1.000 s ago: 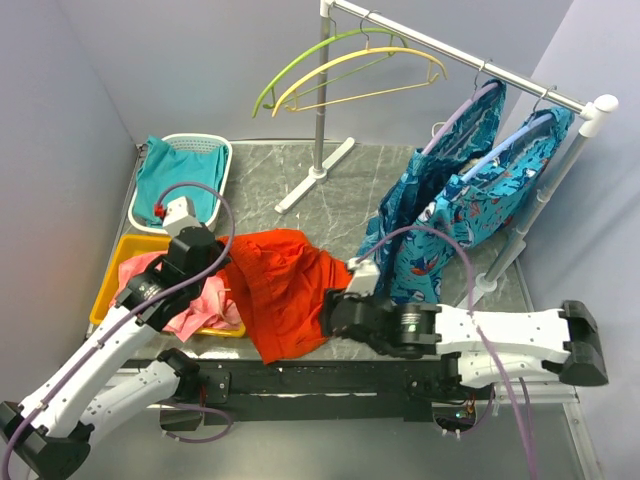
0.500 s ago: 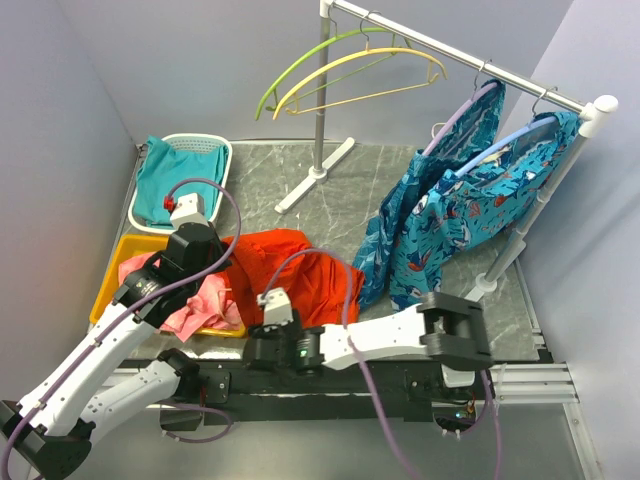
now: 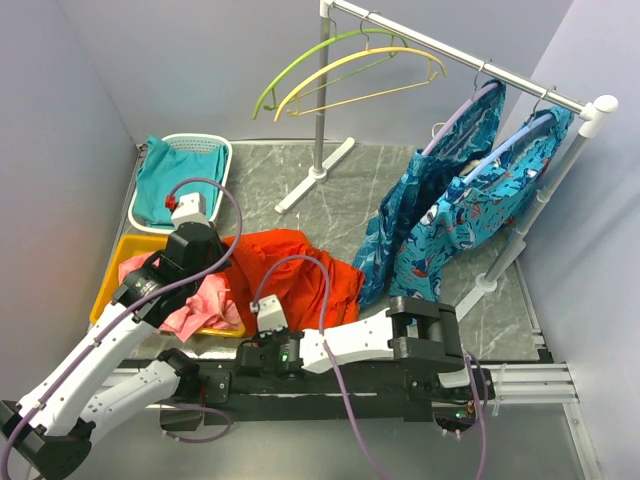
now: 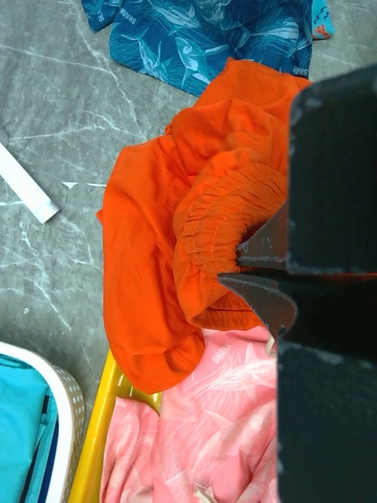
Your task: Place the shorts on the hanger
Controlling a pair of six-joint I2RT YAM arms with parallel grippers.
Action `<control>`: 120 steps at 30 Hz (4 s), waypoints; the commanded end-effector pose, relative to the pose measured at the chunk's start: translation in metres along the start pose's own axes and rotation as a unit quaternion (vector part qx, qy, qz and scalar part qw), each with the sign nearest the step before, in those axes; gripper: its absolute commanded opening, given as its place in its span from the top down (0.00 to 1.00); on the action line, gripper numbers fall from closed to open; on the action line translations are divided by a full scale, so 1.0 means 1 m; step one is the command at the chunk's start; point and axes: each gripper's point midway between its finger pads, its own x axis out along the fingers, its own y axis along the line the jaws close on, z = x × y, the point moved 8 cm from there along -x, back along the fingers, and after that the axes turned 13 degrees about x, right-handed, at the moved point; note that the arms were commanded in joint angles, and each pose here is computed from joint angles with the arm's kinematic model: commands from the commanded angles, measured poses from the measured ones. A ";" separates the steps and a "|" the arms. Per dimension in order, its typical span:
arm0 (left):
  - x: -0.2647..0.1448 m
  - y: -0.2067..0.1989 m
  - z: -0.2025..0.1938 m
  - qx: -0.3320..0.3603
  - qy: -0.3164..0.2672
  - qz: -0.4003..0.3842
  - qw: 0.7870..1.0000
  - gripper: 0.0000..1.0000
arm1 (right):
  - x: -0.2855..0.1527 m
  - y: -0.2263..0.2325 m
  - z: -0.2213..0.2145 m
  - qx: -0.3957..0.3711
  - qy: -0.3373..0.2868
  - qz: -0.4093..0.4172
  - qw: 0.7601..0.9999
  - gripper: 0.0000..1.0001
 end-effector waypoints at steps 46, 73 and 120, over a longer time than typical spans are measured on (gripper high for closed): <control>0.011 -0.008 0.070 -0.006 -0.053 -0.165 0.985 0.41 | -0.089 -0.097 0.120 0.255 -0.089 0.126 0.955 1.00; 0.097 -0.105 0.281 0.233 -0.278 -0.373 0.854 0.29 | -0.075 -0.076 0.117 0.214 -0.077 0.171 0.959 1.00; 0.095 -0.173 0.306 0.268 -0.375 -0.304 0.834 0.99 | -0.079 -0.078 0.126 0.187 -0.092 0.153 0.966 1.00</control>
